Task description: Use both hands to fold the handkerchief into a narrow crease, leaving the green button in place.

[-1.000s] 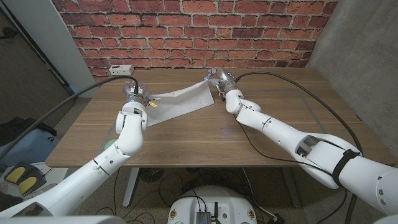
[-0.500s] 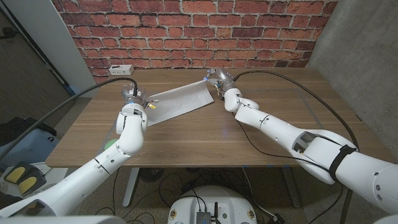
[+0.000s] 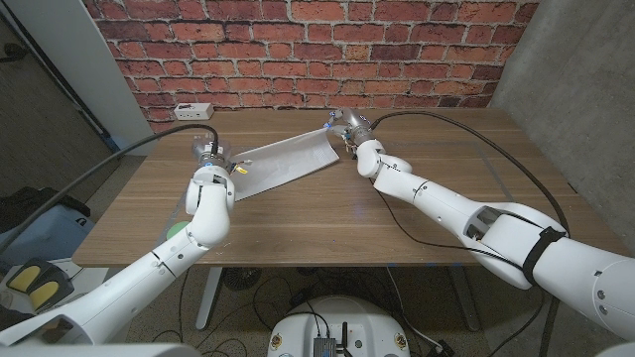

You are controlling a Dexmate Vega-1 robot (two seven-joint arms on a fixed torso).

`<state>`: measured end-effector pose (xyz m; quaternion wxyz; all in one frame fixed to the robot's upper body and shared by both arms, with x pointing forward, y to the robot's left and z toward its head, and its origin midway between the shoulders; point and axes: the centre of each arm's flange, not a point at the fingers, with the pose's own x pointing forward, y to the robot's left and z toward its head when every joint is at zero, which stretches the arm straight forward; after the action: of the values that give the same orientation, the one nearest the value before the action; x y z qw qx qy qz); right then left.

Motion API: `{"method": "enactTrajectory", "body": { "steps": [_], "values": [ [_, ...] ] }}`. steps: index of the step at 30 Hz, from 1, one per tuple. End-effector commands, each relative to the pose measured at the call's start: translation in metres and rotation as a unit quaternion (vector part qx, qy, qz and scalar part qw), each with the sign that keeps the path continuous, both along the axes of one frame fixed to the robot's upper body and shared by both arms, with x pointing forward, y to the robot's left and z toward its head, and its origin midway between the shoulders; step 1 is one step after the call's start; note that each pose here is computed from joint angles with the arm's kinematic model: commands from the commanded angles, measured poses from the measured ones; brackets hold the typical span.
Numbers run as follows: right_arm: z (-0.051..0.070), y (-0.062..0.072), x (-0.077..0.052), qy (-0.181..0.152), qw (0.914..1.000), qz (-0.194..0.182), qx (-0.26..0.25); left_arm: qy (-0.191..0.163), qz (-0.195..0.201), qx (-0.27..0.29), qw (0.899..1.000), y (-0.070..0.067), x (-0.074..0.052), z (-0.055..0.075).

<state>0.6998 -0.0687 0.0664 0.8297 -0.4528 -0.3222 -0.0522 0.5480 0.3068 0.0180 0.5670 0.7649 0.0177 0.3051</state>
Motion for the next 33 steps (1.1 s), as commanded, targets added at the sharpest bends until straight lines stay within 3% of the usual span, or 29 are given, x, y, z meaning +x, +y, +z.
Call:
{"method": "enactTrajectory", "body": {
  "steps": [1, 15, 20, 24, 33],
  "values": [
    [0.002, 0.005, 0.002, 0.007, 1.0, 0.004, -0.004, -0.01, 0.025, 0.011, 1.0, 0.003, 0.004, -0.003],
    [0.005, 0.005, 0.006, 0.011, 0.9999, 0.005, -0.005, -0.053, 0.108, 0.028, 0.992, 0.005, 0.009, -0.004],
    [0.004, 0.003, 0.005, 0.013, 0.9999, 0.008, -0.007, -0.095, 0.152, 0.039, 0.983, 0.002, 0.01, -0.005],
    [0.003, 0.002, 0.002, 0.016, 0.9997, 0.01, -0.013, -0.114, 0.139, 0.024, 0.983, 0.0, 0.009, -0.006],
    [-0.002, 0.002, -0.007, 0.036, 0.9981, 0.024, -0.043, -0.117, 0.043, -0.056, 0.991, -0.001, 0.003, -0.012]
  ]
}}
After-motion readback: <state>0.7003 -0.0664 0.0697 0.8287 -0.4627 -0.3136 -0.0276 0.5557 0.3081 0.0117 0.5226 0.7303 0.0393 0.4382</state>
